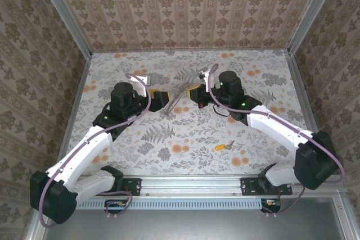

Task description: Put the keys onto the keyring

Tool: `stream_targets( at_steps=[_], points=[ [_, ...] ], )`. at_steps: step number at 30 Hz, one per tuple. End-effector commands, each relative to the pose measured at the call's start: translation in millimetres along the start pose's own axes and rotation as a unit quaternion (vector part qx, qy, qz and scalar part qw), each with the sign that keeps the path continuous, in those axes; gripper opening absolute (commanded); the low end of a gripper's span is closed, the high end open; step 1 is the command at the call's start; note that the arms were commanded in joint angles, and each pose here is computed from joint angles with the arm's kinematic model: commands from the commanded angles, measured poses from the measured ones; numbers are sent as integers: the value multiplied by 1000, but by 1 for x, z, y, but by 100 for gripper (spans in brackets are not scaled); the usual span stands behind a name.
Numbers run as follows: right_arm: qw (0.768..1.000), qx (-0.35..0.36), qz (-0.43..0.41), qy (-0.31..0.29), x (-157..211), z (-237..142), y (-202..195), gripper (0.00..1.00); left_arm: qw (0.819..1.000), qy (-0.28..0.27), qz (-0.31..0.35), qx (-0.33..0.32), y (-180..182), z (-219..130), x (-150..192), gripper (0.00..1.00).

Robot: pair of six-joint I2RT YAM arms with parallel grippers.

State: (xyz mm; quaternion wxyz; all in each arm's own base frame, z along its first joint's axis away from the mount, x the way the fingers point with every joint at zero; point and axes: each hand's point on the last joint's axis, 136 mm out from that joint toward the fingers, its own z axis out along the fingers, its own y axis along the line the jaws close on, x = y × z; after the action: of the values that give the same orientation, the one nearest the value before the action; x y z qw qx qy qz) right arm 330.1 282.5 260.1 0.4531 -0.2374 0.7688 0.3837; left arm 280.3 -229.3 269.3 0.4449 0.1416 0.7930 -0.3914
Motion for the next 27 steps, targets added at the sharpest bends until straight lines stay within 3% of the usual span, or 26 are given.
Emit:
stream_targets(
  at_steps=[1,10,21,27],
  points=[
    [997,-51,-32,-48,-34,-19,25,0,996,-16,24,83,-34,-5,-28,58],
    [988,-142,-37,-42,-58,-38,56,0,977,10,70,202,-82,-6,-51,46],
    [984,-175,-24,-21,-57,-37,59,0,963,48,87,251,-99,-5,-51,29],
    [984,-177,-19,-17,-57,-33,57,0,958,64,85,267,-102,2,-45,25]
  ],
)
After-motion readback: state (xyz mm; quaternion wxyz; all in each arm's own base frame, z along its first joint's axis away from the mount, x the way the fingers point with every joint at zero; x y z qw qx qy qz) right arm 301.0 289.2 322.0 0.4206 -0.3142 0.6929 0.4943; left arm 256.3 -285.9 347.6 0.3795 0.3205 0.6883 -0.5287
